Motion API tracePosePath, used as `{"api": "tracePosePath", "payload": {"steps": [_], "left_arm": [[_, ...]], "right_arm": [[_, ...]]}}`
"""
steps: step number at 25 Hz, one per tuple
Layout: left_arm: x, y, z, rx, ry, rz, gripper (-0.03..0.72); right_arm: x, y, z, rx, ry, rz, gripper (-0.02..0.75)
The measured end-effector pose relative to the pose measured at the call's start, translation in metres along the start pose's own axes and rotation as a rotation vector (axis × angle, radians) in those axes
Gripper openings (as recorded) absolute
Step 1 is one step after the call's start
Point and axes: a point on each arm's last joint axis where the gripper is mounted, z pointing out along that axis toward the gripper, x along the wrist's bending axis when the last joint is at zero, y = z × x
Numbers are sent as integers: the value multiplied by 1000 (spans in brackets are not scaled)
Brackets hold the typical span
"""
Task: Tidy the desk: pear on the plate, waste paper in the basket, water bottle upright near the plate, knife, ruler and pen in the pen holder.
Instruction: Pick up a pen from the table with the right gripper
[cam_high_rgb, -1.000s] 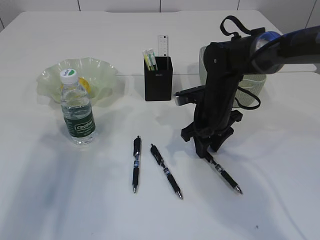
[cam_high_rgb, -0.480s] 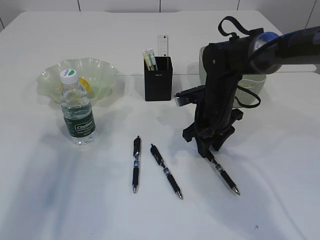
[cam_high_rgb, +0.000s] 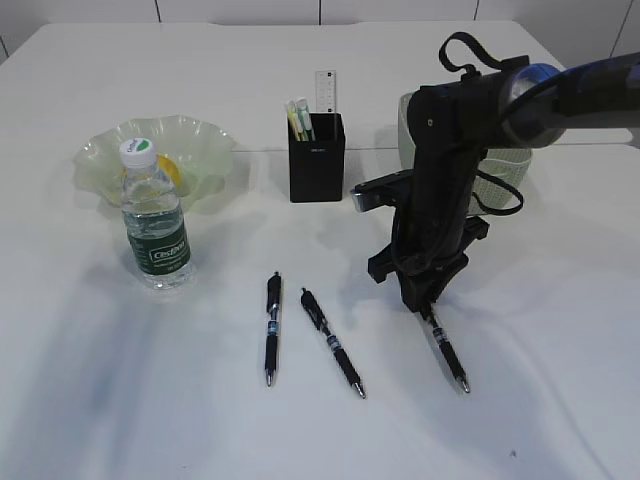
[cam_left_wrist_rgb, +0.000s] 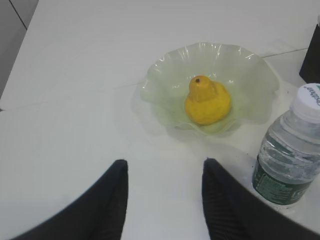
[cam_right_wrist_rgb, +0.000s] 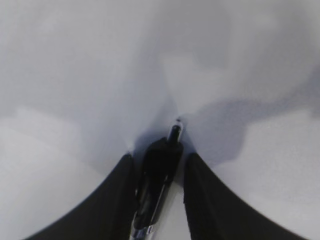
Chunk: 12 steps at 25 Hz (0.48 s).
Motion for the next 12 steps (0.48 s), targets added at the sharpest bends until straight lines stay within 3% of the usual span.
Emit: {"api": "tracePosePath", "payload": {"steps": [9, 12], "left_arm": [[0, 0, 0, -2, 0, 0, 341], [0, 0, 0, -2, 0, 0, 341]], "right_arm": [[0, 0, 0, 0, 0, 20, 208], [0, 0, 0, 0, 0, 35, 154]]}}
